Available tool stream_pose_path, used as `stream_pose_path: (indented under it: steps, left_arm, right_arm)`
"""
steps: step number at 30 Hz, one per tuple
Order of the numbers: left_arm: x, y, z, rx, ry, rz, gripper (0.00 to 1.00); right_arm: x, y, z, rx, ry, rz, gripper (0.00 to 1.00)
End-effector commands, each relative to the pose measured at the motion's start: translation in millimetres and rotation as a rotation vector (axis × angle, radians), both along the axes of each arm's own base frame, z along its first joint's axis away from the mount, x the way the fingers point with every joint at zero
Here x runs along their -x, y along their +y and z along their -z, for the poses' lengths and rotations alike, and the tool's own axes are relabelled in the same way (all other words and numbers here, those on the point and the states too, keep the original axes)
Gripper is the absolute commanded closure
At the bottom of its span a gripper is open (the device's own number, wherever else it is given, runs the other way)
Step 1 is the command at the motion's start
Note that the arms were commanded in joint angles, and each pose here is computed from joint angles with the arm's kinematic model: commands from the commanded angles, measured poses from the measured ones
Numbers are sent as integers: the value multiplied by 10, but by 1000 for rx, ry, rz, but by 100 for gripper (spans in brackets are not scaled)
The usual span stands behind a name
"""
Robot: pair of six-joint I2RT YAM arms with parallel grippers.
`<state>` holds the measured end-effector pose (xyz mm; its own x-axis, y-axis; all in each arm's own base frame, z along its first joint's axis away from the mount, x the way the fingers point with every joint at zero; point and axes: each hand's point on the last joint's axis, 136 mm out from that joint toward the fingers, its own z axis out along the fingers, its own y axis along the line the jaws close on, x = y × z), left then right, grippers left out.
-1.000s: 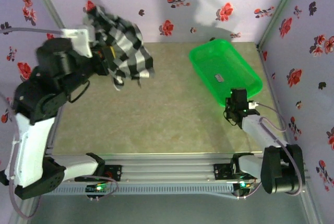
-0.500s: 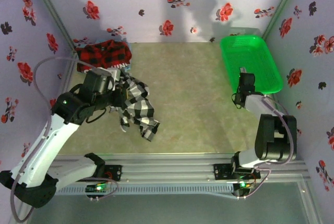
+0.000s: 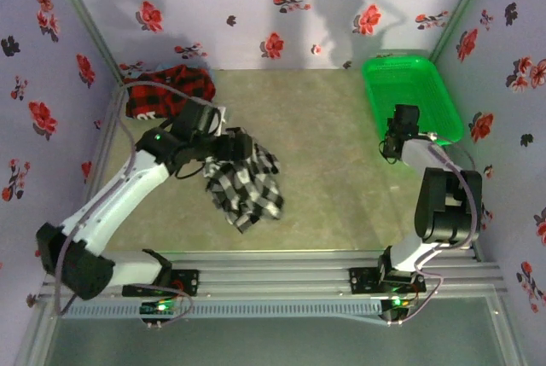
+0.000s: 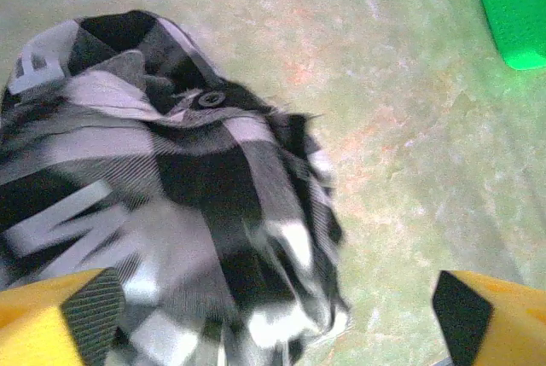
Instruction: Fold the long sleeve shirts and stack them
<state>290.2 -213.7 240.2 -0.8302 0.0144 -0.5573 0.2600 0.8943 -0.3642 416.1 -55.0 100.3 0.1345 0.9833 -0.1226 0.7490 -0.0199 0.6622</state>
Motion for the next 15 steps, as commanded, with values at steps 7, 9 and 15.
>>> stream_pose_path:
  steps: [7,9,15]
  left_arm:
    - [-48,822,-475,103,0,-218,0]
    - [117,1058,-304,64,89,-268,0]
    - [678,1173,190,61,314,-300,0]
  right_arm:
    - [425,206,-708,258,-65,-394,5]
    - [484,359,-828,265,-92,-488,1]
    - [815,1250,-1033,387,-48,-941,1]
